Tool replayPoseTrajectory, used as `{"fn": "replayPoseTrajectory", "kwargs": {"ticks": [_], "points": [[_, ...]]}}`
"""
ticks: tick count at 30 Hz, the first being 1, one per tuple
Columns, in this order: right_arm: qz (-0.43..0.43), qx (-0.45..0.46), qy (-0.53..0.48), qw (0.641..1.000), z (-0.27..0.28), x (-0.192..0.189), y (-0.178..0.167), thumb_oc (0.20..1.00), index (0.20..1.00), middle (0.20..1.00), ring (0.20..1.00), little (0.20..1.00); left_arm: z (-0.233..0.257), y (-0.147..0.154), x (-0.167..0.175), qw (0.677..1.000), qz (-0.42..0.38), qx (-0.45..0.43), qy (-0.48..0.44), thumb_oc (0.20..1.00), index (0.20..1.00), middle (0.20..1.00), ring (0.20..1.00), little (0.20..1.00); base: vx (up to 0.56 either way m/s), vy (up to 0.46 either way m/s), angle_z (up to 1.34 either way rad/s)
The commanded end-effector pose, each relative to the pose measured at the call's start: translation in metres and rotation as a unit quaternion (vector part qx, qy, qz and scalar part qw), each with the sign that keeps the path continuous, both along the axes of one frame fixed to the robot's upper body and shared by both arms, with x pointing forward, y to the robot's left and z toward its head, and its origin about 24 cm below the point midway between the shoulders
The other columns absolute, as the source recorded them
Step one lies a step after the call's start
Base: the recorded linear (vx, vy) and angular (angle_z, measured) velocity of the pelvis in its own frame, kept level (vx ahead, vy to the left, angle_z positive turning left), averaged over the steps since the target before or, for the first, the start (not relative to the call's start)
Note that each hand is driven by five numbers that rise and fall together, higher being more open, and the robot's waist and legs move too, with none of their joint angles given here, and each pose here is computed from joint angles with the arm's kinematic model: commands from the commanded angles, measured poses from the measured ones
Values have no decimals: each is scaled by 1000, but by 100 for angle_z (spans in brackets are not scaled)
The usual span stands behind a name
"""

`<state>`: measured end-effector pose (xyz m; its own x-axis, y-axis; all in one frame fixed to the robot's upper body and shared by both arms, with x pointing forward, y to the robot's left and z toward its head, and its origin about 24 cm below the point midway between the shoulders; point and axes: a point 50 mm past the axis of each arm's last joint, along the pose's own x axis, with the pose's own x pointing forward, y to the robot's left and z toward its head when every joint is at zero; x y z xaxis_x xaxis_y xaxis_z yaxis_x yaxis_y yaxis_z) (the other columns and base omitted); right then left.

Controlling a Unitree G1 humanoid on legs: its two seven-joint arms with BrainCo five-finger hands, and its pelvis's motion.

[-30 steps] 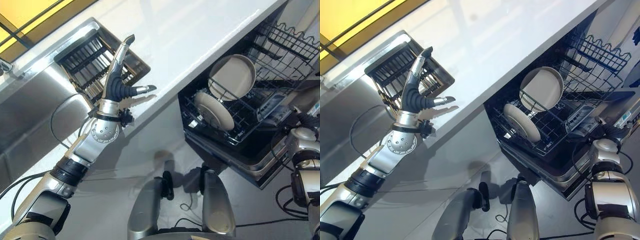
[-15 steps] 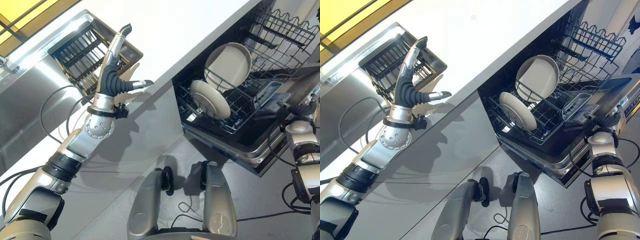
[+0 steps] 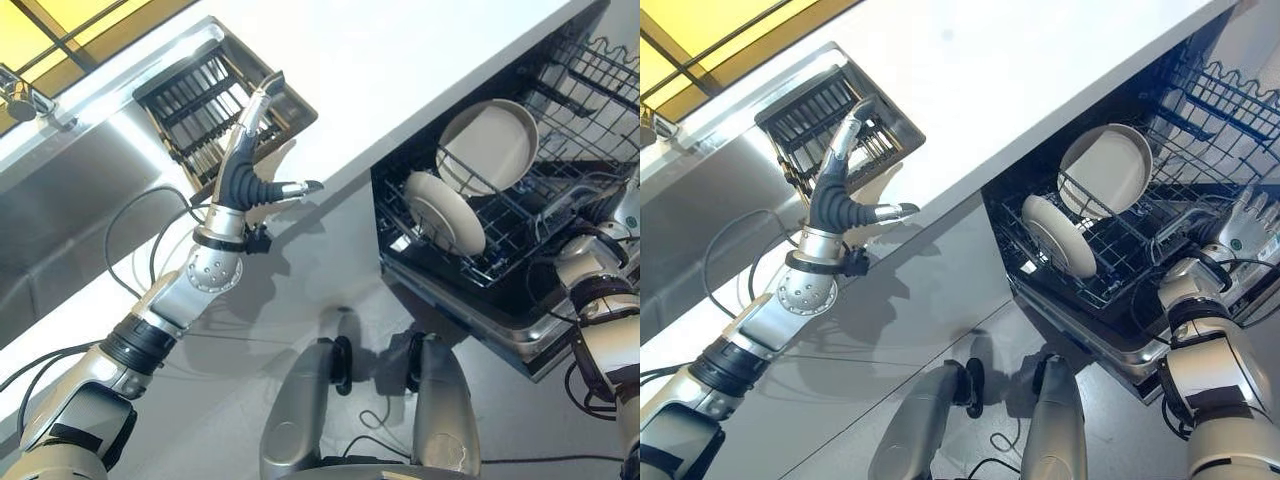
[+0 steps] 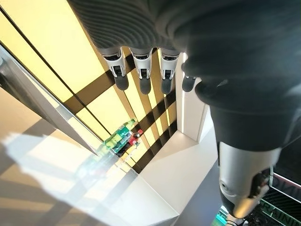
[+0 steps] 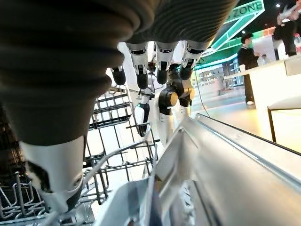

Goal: Pick up plates and place into dishwasher.

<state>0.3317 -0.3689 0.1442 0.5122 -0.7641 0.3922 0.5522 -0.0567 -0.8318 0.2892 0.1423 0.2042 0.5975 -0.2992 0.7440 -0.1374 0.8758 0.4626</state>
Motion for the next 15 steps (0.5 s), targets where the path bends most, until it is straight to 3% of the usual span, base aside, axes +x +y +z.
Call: {"fn": "replayPoseTrajectory", "kwargs": {"ticks": [1,10,15], "points": [[-8,25,-16,1000,17,1,-9,1000,1000,1000,1000,1000,-20,14,-2,999,36,-3,24,1000,1000,1000,1000,1000,0,-9,10],[29,209,-25,977,-15,2,-6,1000,1000,1000,1000,1000,-14,15,-3,999,32,4,19,1000,1000,1000,1000,1000,11,-3,2],[150,402,-66,901,-26,16,10,1000,1000,1000,1000,1000,-9,13,-3,999,35,4,14,1000,1000,1000,1000,1000,38,8,0]]}}
